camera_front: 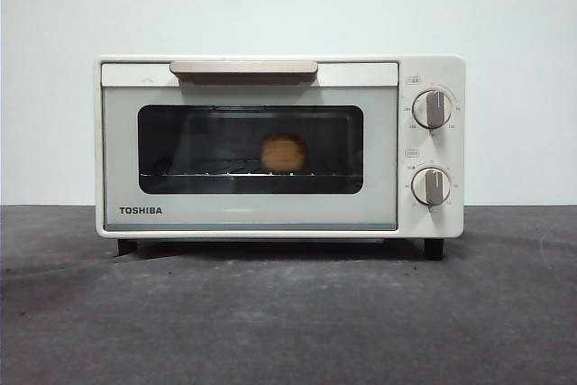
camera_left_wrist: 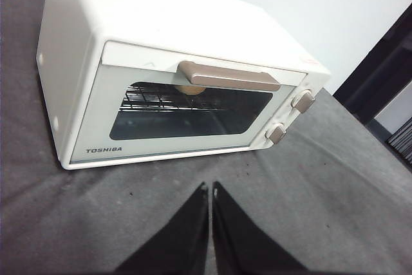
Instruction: The left arm flap open the oven, the right arm pick bread and place it into oven, the left arm flap close the oven
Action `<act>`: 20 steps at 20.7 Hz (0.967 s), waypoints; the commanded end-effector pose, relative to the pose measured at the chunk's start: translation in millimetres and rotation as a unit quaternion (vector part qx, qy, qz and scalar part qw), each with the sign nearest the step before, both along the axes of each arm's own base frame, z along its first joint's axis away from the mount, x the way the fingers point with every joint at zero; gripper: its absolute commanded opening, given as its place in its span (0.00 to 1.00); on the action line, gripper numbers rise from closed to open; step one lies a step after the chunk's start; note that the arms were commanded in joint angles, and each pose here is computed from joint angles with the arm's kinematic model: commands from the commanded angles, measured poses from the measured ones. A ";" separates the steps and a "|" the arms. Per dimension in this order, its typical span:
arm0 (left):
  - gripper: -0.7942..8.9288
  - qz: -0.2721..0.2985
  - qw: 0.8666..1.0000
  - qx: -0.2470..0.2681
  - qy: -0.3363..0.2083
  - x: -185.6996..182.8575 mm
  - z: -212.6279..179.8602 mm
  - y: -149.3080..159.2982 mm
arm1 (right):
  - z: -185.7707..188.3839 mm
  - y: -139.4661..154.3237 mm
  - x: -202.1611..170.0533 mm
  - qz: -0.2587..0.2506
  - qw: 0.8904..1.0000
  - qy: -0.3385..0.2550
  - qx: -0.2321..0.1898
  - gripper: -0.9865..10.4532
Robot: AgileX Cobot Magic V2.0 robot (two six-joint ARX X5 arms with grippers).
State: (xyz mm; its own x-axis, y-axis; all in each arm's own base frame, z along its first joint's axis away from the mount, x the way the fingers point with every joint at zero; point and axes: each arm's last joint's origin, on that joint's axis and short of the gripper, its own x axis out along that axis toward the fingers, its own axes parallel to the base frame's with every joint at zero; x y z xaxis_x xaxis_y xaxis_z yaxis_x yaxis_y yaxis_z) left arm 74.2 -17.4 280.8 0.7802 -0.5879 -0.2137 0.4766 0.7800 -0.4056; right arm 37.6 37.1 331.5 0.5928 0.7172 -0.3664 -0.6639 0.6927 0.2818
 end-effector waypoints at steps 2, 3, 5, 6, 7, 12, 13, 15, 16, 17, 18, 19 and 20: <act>0.10 -0.001 1.000 0.014 -0.022 -1.3 5.2 0.2 | 2.3 -0.1 -0.4 0.004 1.000 -0.014 -0.004 0.10; 0.10 -0.001 1.000 0.014 -0.024 -1.7 5.3 0.2 | 2.4 -0.1 -0.4 0.005 1.000 -0.014 -0.004 0.10; 0.10 -0.001 1.000 0.014 -0.024 -1.9 5.4 0.2 | 2.3 -0.1 -0.4 0.005 1.000 -0.014 -0.005 0.10; 0.10 -0.001 1.000 0.014 -0.024 -1.9 5.4 0.2 | 2.4 -0.1 -0.4 0.005 1.000 -0.014 -0.004 0.10; 0.10 -0.001 1.000 0.014 -0.024 -1.9 5.4 0.2 | 2.3 -0.1 -0.4 0.005 1.000 -0.014 -0.005 0.10; 0.10 -0.001 1.000 0.014 -0.024 -1.9 5.4 0.2 | 2.4 -0.1 -0.4 0.005 1.000 -0.014 -0.004 0.10; 0.10 -0.001 1.000 0.014 -0.024 -1.9 5.4 0.2 | 2.4 -0.1 -0.4 0.005 1.000 -0.014 -0.004 0.10; 0.10 -0.001 1.000 0.014 -0.024 -1.9 5.4 0.2 | 2.4 -0.1 -0.4 0.005 1.000 -0.014 -0.004 0.10; 0.10 -0.001 1.000 0.014 -0.024 -1.9 5.4 0.2 | 2.4 -0.1 -0.4 0.005 1.000 -0.014 -0.004 0.10; 0.10 -0.001 1.000 0.014 -0.025 -1.8 5.5 0.2 | 2.3 -0.1 -0.4 0.005 1.000 -0.014 -0.005 0.10; 0.10 0.000 1.000 0.014 -0.027 -1.3 4.9 0.2 | 2.3 -0.1 -0.4 0.005 1.000 -0.014 -0.005 0.10; 0.10 0.000 1.000 0.014 -0.026 -1.8 4.5 0.3 | 2.4 -0.1 -0.4 0.005 1.000 -0.014 -0.004 0.10; 0.10 -0.003 1.000 0.013 -0.026 -2.4 4.4 0.1 | 2.3 -0.1 -0.4 0.005 1.000 -0.014 -0.005 0.10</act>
